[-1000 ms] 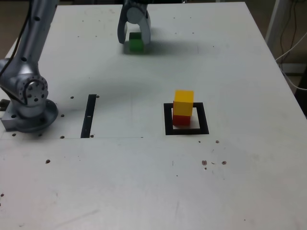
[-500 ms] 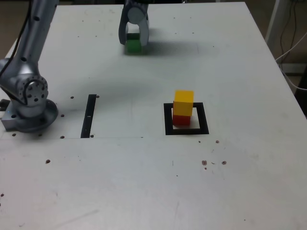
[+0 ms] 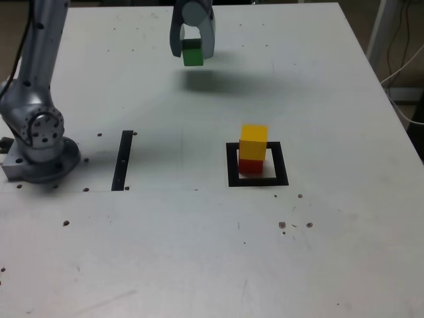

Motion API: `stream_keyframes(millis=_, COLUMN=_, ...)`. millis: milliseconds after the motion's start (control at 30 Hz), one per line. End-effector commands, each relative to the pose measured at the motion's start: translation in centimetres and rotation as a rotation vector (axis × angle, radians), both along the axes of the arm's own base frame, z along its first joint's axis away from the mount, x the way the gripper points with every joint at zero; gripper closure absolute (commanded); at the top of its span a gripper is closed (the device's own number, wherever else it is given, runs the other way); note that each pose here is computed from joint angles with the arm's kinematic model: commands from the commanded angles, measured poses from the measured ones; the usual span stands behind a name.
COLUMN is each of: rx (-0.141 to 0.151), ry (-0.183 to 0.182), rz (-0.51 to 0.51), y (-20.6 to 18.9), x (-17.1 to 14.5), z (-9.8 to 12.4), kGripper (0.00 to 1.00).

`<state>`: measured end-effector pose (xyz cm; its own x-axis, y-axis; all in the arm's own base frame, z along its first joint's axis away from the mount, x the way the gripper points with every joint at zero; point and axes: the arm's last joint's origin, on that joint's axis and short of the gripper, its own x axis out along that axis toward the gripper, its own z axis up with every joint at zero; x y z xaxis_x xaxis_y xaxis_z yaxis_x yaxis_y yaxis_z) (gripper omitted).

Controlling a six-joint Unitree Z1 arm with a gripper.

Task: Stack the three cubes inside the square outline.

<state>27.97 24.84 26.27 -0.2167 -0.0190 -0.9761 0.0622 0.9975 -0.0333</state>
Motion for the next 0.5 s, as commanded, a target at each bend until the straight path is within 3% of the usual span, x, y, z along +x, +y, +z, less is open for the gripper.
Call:
stream_keyframes(millis=0, rx=0.012, ry=-0.023, rz=-0.017, y=-1.5, x=0.2, z=1.2, kGripper=0.76)
stream_keyframes(millis=267, rx=0.037, ry=-0.065, rz=-0.050, y=-6.6, x=0.9, z=3.6, kGripper=0.76)
stream_keyframes(millis=467, rx=0.024, ry=-0.074, rz=-0.080, y=-11.1, x=1.3, z=5.0, kGripper=0.76)
